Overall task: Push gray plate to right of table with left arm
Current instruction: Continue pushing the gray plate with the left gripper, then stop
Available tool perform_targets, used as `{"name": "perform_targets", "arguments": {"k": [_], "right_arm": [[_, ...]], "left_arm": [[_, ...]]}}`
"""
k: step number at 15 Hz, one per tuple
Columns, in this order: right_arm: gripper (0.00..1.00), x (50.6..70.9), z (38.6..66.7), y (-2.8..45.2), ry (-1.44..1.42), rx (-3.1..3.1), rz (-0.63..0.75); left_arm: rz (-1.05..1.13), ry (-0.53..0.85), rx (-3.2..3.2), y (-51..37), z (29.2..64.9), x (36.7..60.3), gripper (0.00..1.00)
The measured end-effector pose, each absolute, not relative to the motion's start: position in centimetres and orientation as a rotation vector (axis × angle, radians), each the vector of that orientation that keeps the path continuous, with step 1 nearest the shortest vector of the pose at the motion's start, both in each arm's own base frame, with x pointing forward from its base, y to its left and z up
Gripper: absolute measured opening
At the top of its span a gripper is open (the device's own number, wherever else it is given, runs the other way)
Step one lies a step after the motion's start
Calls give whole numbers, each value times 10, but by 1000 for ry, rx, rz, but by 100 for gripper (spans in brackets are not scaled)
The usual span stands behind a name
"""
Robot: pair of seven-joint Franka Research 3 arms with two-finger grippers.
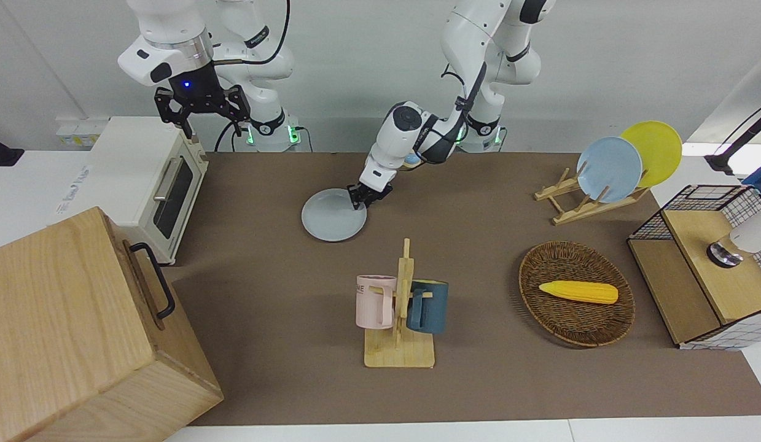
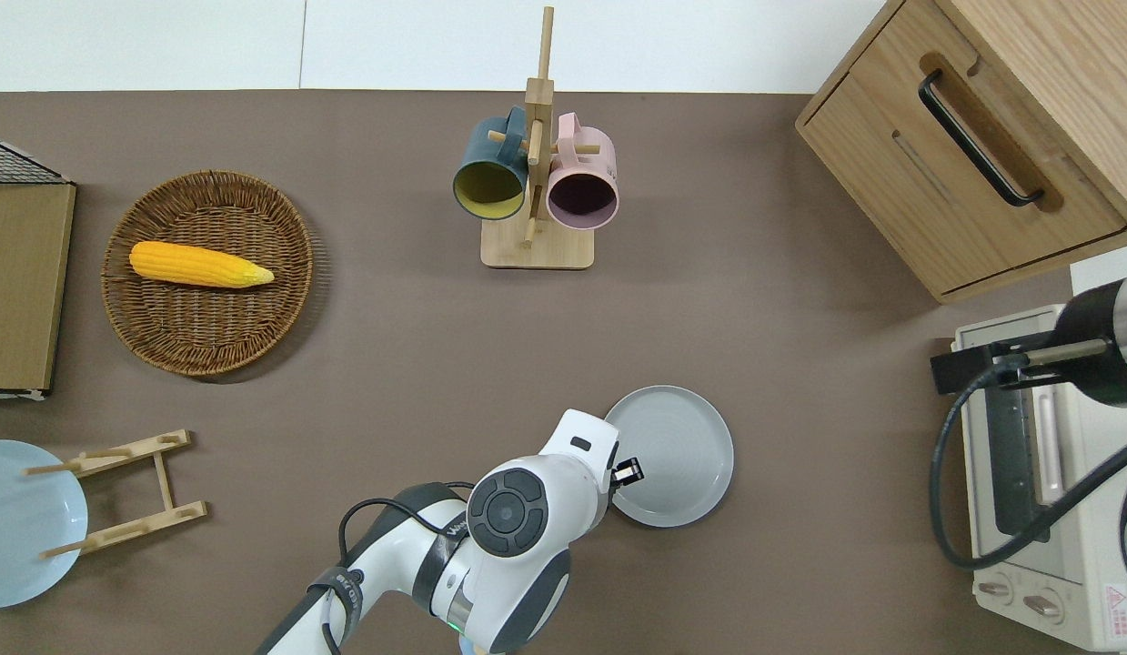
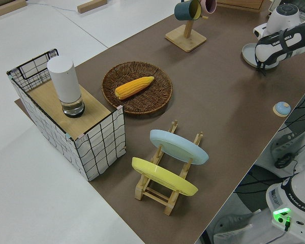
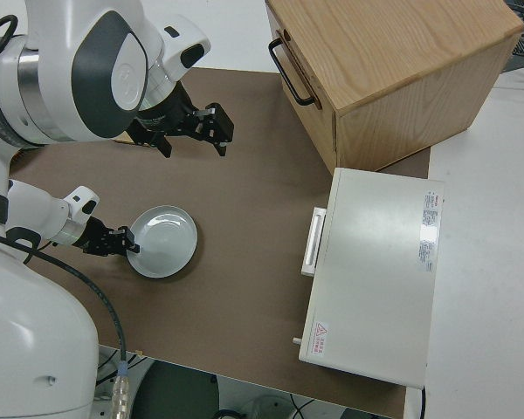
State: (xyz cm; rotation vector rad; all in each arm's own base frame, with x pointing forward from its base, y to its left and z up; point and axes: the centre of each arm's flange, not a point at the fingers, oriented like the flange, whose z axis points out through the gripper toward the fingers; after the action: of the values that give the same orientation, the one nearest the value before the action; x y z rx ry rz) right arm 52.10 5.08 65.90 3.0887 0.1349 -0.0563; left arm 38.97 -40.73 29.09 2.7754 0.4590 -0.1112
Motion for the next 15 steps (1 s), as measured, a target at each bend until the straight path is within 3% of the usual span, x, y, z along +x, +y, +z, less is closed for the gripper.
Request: {"name": "perform_targets", "arguments": {"k": [3,4,6,10,15], "right_arm": [[100,521,659,51,135,3089,-56],[100,521,659,51,135,3089,-56],[100,521,659,51,135,3089,-56],[100,521,659,51,135,3089,-56],[100,521,659,51,135,3089,-56]], "left_arm": [[-127,458,2784,-407,292,390,71],[-143,458,2795,-406,291,389,87],[-160,459,2809,-403,292,390,100],[-165,456,2833,-387,295,402,100],[-246,350,2916,-329,318,446,100]]}}
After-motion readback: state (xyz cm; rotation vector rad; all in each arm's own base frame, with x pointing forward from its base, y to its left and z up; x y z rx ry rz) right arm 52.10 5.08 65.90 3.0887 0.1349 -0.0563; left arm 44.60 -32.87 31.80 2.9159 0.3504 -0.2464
